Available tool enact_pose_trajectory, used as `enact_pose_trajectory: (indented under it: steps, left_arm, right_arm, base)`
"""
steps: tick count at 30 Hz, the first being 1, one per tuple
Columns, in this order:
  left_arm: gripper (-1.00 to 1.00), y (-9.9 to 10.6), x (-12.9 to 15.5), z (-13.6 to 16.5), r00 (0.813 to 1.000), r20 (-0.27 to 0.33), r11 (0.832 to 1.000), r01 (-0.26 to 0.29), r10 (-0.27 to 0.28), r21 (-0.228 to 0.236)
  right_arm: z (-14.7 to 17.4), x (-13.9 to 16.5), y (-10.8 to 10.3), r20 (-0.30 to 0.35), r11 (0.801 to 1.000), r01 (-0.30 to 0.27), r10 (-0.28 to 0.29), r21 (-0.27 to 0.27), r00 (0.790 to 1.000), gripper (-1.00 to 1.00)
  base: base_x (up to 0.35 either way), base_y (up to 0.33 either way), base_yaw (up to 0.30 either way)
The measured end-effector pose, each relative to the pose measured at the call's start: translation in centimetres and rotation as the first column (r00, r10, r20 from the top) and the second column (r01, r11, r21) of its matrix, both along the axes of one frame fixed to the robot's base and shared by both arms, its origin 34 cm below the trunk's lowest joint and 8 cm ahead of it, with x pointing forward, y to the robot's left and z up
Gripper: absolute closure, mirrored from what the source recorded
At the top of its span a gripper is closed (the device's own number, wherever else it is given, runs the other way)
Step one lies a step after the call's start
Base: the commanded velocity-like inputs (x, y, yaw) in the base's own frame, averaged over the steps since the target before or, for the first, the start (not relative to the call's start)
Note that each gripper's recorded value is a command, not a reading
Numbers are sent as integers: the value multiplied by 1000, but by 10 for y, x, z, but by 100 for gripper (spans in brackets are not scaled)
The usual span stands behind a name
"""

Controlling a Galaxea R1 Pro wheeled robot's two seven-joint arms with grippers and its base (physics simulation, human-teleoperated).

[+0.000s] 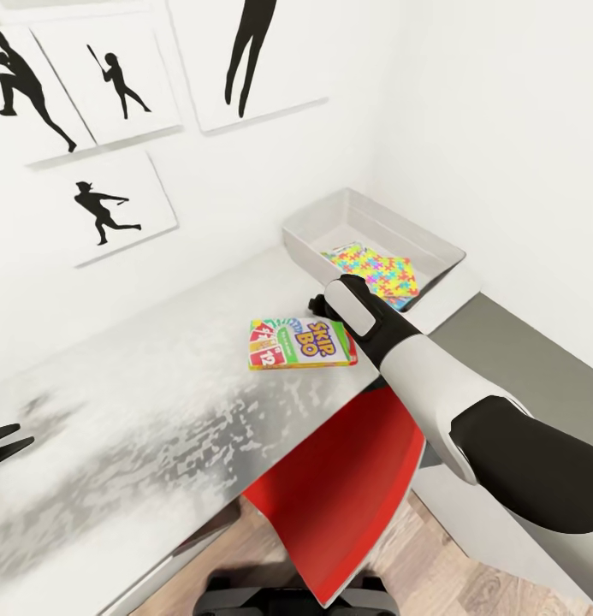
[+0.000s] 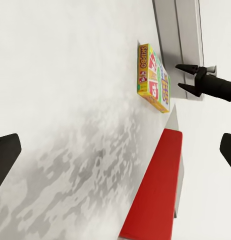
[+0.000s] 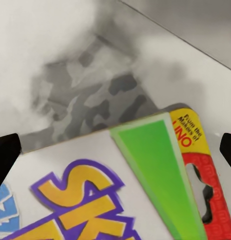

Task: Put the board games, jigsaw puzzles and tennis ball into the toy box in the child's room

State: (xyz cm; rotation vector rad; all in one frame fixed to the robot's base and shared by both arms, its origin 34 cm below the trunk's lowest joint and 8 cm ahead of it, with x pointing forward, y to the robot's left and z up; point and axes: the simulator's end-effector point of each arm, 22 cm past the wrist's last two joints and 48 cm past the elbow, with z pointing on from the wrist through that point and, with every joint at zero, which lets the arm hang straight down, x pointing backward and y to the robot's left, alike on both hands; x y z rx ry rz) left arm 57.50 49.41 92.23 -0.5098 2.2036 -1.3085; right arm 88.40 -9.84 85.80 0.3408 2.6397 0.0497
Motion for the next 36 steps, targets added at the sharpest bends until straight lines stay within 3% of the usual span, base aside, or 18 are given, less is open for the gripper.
enact_pose_trajectory:
  steps: [36]
  left_arm:
    - [-100, 0, -1, -7, 1000, -15, 1000, 0, 0, 0]
  right_arm:
    - [-12, -2, 0, -15, 1000, 0, 0, 0, 1000, -100]
  base:
    - [15, 4, 0]
